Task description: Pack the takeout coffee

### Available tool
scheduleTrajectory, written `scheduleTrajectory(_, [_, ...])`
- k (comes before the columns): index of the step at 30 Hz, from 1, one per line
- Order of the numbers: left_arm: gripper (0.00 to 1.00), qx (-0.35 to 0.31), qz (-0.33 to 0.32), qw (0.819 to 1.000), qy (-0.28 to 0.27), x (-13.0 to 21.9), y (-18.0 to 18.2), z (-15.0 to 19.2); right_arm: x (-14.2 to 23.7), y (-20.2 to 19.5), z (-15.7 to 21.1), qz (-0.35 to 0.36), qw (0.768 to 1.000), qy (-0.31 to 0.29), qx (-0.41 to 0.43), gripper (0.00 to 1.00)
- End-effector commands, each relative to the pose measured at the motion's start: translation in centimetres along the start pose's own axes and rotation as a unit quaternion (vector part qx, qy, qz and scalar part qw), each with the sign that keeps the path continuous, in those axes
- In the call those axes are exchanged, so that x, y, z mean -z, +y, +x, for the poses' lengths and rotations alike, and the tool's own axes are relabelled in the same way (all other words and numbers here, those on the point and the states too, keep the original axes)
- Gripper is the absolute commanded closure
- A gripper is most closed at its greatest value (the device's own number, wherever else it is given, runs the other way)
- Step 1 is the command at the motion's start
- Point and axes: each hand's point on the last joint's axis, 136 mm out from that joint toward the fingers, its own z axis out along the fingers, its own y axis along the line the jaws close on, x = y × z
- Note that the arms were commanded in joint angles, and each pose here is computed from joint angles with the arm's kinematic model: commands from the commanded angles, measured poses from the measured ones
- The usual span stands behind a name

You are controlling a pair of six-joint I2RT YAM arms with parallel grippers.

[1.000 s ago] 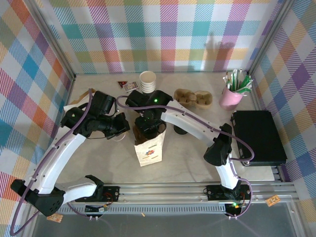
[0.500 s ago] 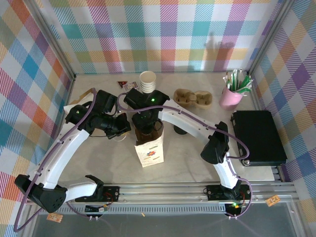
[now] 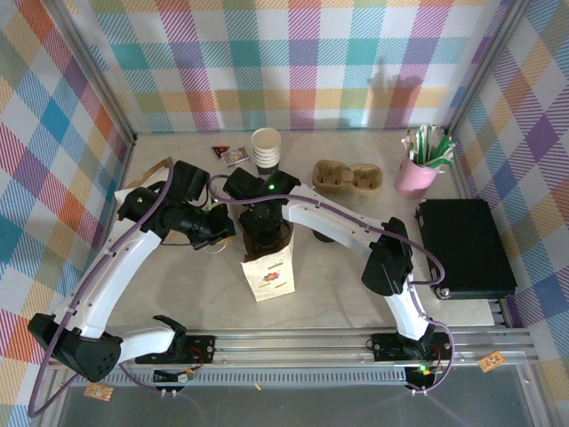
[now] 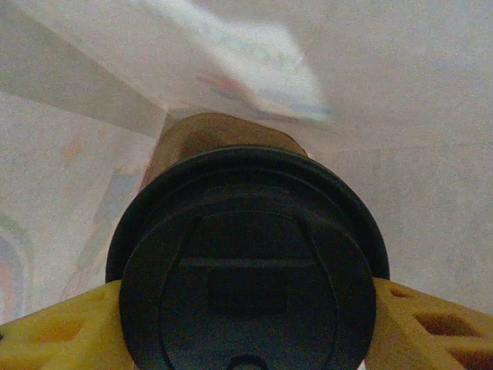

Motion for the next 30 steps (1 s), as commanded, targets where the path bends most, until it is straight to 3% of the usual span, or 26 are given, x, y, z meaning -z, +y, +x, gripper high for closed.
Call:
scheduleTrajectory(1, [1.0, 0.0, -0.008, 1.0, 0.027, -0.4, 0.6, 0.9, 0.6, 0.1, -0.4, -0.01, 1.0, -0.007, -0.005, 0.66])
scheduleTrajectory(13, [1.0, -0.008, -0.005, 1.0, 0.024, -0.2, 0.5, 0.9, -0.5, -0.7, -2.5, 0.008, 0.999, -0.017, -0.028, 0.65])
scheduleTrajectory(30, [1.0, -0.014, -0.01, 1.0, 0.025, -0.4, 0.4, 0.5, -1.9, -0.2, -1.1, -0.009, 1.0, 0.015, -0.008, 0.65])
